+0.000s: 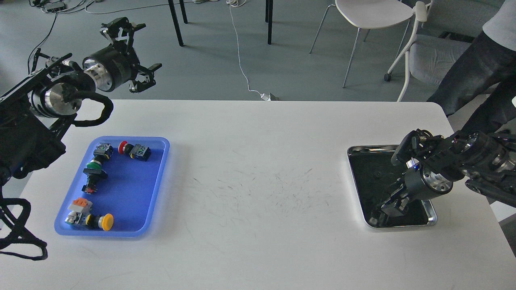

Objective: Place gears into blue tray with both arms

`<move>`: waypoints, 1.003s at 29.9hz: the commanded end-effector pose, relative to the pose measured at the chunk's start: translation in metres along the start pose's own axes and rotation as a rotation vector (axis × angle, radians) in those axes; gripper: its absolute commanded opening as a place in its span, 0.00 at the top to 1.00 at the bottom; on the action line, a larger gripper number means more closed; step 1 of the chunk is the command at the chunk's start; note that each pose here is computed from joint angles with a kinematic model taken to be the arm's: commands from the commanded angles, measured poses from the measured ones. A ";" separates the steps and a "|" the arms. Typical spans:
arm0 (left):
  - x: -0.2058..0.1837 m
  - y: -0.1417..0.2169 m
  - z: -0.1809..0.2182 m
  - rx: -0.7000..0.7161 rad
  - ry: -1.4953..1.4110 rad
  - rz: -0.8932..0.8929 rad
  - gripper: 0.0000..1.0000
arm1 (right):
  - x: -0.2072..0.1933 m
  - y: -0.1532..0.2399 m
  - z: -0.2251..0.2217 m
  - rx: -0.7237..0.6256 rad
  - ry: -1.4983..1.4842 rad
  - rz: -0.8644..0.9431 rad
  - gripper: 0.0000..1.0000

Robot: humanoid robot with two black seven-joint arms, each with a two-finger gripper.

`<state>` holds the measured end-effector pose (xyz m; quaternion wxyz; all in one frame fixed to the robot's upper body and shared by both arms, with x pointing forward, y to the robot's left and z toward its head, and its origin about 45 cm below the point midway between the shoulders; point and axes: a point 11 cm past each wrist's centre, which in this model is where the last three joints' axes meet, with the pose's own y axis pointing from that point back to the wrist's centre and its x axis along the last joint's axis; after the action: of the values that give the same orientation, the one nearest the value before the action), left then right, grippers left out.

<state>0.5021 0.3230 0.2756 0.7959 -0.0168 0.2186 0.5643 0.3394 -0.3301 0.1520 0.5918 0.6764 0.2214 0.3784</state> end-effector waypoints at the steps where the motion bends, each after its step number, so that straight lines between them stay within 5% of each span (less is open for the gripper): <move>1: 0.000 0.000 0.000 0.000 0.000 0.001 0.01 | -0.001 0.000 0.001 -0.003 0.003 -0.007 0.34; 16: 0.000 0.000 -0.002 0.003 0.000 0.000 0.01 | -0.007 0.002 0.004 -0.013 0.002 -0.024 0.36; 30: 0.002 0.001 -0.003 0.005 0.003 0.004 0.01 | -0.011 0.001 0.006 -0.020 0.012 -0.049 0.48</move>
<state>0.5011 0.3246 0.2733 0.7947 -0.0150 0.2199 0.5656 0.3375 -0.3417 0.1513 0.6060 0.6634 0.2353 0.3706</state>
